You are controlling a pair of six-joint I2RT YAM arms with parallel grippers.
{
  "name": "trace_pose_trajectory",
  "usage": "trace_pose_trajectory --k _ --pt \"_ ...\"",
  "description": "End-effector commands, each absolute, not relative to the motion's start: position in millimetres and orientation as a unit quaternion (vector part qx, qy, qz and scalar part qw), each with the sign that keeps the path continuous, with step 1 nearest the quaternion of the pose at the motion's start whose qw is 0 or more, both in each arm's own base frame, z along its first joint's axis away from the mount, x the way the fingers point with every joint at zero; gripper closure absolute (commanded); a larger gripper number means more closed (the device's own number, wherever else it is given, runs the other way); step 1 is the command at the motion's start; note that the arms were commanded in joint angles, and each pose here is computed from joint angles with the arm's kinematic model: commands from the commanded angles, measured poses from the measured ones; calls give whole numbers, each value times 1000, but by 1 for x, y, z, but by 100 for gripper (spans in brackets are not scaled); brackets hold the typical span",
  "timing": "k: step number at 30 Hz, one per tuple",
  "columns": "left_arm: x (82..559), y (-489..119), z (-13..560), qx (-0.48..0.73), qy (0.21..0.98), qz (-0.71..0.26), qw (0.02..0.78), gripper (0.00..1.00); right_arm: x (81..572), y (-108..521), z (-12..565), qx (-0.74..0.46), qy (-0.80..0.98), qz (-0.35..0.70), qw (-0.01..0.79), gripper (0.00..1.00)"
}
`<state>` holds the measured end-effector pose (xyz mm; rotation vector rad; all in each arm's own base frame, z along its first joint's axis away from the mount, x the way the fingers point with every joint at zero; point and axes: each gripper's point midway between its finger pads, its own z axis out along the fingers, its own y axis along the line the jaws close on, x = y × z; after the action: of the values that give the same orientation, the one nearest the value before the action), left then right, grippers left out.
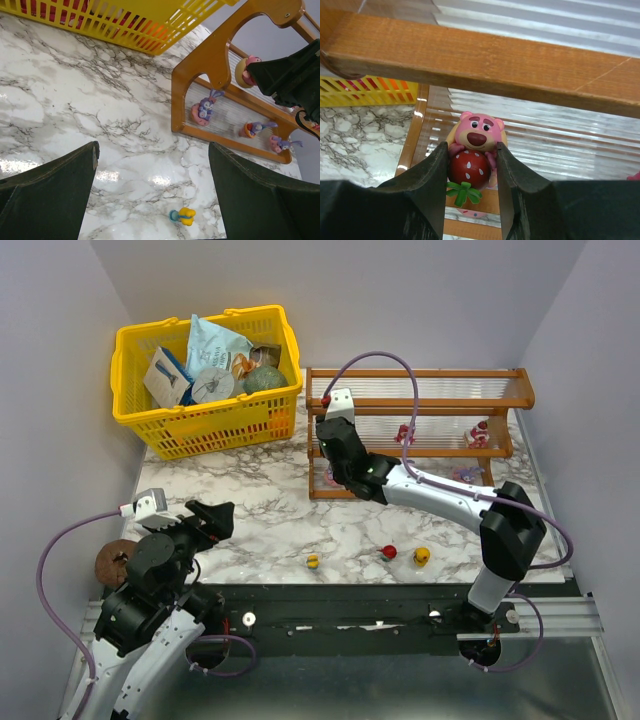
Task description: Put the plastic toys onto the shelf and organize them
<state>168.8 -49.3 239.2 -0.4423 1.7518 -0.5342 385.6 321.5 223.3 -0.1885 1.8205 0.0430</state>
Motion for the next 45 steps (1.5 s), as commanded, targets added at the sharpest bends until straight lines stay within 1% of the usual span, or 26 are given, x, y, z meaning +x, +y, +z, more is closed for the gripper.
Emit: trace_pose_trajectory --k 1,6,7,9,10,13,25,36,45 --pt "169 -52 247 -183 746 -238 594 1 390 325 216 -85 788 26 609 83" --pt "169 -52 247 -183 747 -238 593 1 389 321 216 -81 791 19 606 82" --pt "169 -52 247 -183 747 -238 593 1 390 319 216 -80 791 17 607 79" --pt "169 -52 246 -183 747 -237 593 1 390 319 217 -82 791 14 607 77" --pt "169 -52 246 -183 747 -237 593 1 391 318 216 -81 791 12 607 73" --pt "169 -52 246 -183 747 -239 593 1 392 317 217 -79 791 12 607 67" --pt "169 -52 245 -184 748 -237 593 1 393 315 226 -72 787 17 612 46" --pt "169 -52 246 -185 747 -238 593 1 391 313 235 -66 783 21 618 41" --pt "170 -52 245 -185 748 -236 592 1 373 307 265 -71 772 71 627 27"
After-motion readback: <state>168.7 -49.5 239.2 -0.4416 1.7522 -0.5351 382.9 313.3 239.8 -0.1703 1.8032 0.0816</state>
